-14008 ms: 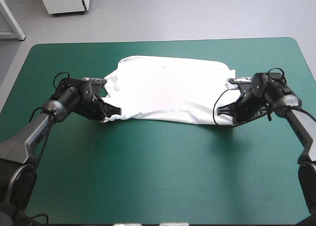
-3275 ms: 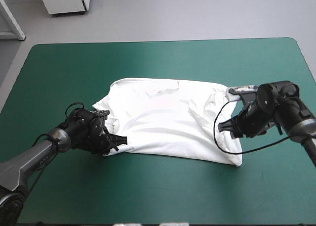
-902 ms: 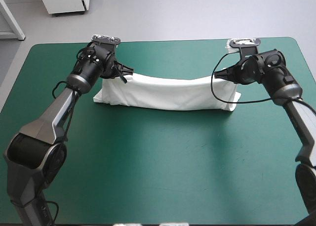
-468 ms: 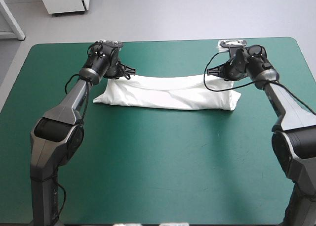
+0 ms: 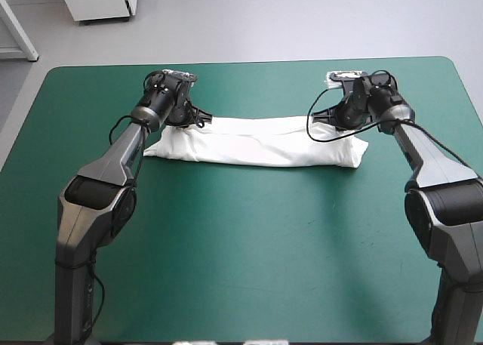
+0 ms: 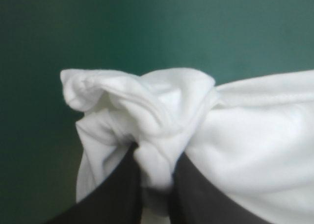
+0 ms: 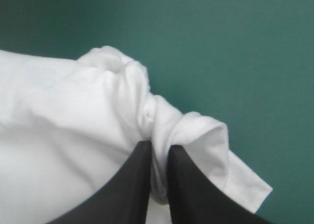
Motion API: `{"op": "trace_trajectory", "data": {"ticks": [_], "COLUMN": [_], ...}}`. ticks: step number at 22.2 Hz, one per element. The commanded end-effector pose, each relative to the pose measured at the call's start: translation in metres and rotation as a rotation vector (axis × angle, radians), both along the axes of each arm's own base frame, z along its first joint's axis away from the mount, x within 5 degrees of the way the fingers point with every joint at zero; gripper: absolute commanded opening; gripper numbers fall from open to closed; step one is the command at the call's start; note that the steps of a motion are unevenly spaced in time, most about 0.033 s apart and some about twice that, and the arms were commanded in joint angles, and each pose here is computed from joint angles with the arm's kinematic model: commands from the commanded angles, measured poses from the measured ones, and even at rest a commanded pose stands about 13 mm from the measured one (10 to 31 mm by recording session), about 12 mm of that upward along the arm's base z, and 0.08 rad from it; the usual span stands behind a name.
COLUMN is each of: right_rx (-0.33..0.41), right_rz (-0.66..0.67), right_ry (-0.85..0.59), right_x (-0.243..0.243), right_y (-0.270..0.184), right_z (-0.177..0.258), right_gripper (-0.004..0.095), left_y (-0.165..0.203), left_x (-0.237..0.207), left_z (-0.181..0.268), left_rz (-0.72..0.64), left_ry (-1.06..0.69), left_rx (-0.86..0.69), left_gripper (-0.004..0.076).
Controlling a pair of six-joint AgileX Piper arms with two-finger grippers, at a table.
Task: Fold the cloth
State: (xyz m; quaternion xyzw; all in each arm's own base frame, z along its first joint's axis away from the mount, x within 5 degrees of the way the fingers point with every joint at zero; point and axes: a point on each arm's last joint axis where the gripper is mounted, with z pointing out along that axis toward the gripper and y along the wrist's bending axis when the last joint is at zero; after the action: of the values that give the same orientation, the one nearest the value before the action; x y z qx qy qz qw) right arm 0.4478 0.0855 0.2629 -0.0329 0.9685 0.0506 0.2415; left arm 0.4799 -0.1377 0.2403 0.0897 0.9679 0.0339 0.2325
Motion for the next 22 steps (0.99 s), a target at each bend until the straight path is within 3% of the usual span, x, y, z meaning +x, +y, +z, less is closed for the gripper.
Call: {"op": "trace_trajectory", "data": {"ticks": [1,4,11,12,13,14,17,22], "right_rx": [0.058,0.072,0.06,0.052,0.047,0.036,0.012,0.056], "right_rz": [0.053,0.046,0.052,0.045,0.046,0.045,0.028,-0.037], "right_ry": [-0.097,-0.084,-0.098,-0.105,-0.108,-0.116,-0.185,-0.251], "right_x": [-0.008,-0.01,-0.014,-0.018,-0.023,-0.027,-0.048,-0.081], "right_y": [-0.001,-0.003,-0.004,-0.006,-0.007,-0.009,-0.018,-0.048], "right_z": [0.052,0.068,0.091,0.097,0.103,0.108,0.141,0.181], "right_gripper": [0.0296,0.0434,0.0432,0.0428,0.0427,0.0427,0.0426,0.0332], "left_y": [0.001,0.003,0.006,0.007,0.004,0.003,-0.02,-0.081], "left_x": [-0.008,-0.012,-0.018,-0.02,-0.022,-0.024,-0.043,-0.074], "left_z": [0.059,0.08,0.106,0.105,0.107,0.108,0.13,0.138], "left_rz": [-0.03,-0.032,-0.015,-0.011,-0.019,-0.03,-0.167,-0.347], "left_ry": [-0.123,-0.124,-0.14,-0.115,-0.106,-0.104,-0.099,-0.074], "left_rx": [-0.035,-0.033,-0.03,-0.028,-0.057,-0.077,-0.231,-0.326], "left_gripper": [0.0248,0.0432,0.0438,0.0328,0.0096,-0.0008,-0.0009,-0.0009]}}
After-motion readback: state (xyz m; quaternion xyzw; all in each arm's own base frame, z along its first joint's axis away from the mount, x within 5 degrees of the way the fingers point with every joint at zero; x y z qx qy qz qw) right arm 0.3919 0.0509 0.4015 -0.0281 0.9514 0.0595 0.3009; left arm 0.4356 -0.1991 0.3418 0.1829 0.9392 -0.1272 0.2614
